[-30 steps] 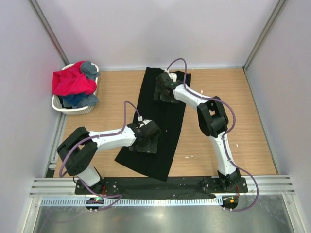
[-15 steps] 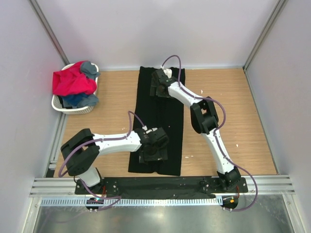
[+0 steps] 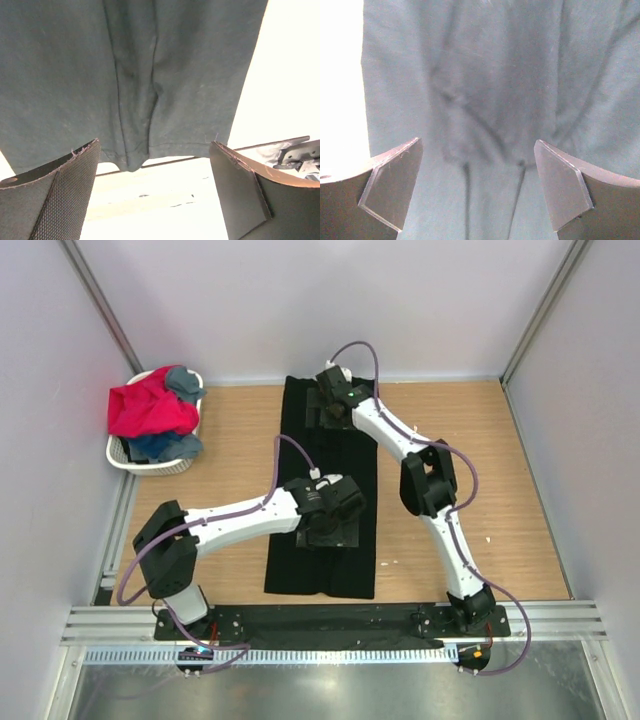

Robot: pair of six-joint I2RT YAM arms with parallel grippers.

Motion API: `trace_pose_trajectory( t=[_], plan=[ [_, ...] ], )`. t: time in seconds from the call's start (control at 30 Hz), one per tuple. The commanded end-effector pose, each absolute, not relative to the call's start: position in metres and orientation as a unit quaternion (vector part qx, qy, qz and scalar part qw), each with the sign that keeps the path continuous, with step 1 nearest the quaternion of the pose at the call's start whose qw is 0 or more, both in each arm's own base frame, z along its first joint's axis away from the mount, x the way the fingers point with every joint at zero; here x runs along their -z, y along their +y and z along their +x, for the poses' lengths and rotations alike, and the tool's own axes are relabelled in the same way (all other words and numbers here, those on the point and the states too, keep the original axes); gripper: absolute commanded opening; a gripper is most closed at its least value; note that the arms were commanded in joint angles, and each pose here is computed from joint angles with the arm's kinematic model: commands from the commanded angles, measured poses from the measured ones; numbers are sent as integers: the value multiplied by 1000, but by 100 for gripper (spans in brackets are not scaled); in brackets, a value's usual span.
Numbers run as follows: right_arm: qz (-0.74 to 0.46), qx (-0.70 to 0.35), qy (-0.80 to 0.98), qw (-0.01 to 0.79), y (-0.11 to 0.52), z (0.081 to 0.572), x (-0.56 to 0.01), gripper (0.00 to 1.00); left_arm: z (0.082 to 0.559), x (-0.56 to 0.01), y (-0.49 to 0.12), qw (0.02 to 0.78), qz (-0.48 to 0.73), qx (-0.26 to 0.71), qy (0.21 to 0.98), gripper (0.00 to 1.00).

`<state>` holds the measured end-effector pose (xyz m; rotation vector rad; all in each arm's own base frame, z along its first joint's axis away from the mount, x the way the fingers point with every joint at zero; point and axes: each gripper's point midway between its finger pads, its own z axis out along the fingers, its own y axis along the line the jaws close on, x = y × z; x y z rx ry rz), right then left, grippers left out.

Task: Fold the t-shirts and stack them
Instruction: Fold the tshirt

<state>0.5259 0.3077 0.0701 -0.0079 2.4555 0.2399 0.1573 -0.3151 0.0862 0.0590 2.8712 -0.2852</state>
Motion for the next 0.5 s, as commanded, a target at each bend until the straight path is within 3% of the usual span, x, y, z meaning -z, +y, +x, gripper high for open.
trace_pose_trajectory(
  t=[0.0,0.07,0.1,0.17,0.2,0.47],
  plan=[
    [0,-167,879,446,305,513,-242,100,168,-113,-290,175,55,68,981,91],
    [28,-153,870,468,281,495,-278,100,172,-115,-277,183,54,58,980,91],
    [44,-123,892,433,265,478,-250,100,170,-115,-267,184,51,55,980,91],
    [82,-80,893,435,228,449,-260,100,170,-112,-249,179,41,45,982,91],
    [84,-42,918,386,209,419,-217,100,168,-110,-241,175,40,40,983,91],
    [118,-114,960,226,181,236,-126,86,150,-81,-168,118,-59,78,988,83]
  ],
)
